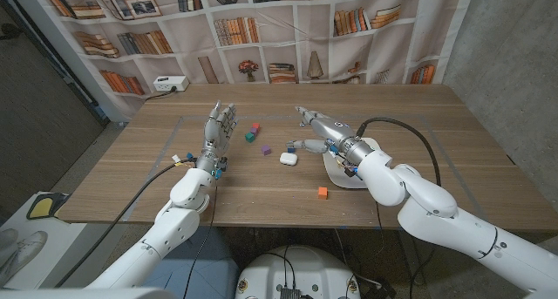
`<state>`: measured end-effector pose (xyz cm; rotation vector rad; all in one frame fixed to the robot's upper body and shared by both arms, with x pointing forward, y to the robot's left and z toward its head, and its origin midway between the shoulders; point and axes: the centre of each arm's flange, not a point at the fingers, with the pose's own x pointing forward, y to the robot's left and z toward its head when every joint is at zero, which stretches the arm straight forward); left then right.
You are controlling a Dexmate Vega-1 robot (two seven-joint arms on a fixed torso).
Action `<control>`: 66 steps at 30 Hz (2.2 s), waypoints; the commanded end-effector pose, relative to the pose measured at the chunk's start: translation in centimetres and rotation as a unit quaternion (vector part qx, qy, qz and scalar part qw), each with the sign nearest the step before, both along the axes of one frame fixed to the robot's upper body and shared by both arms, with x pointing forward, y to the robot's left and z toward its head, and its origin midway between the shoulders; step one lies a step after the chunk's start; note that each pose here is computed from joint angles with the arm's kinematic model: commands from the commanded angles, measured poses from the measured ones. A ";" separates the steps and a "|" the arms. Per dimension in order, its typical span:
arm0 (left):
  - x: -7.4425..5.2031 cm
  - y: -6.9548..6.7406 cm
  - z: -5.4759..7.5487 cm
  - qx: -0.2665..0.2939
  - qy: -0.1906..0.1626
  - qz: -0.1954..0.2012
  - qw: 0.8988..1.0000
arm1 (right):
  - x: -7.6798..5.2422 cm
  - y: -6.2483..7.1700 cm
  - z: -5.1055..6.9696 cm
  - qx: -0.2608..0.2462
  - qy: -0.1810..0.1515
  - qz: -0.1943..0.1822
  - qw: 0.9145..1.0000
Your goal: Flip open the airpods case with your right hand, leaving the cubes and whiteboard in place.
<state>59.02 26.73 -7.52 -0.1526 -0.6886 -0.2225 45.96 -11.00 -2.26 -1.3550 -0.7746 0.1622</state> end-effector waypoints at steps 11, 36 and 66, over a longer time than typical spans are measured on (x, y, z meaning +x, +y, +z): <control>0.3 -0.1 0.1 0.000 -0.003 -0.018 1.000 | 0.2 1.8 -0.3 -0.021 0.005 0.003 1.000; 0.4 -0.2 -0.3 -0.015 -0.015 -0.030 0.999 | 1.8 2.5 -0.7 -0.032 0.019 0.004 0.999; 0.5 -0.9 -0.5 -0.014 -0.015 -0.027 0.999 | 1.8 4.1 -1.7 -0.042 0.000 -0.042 0.998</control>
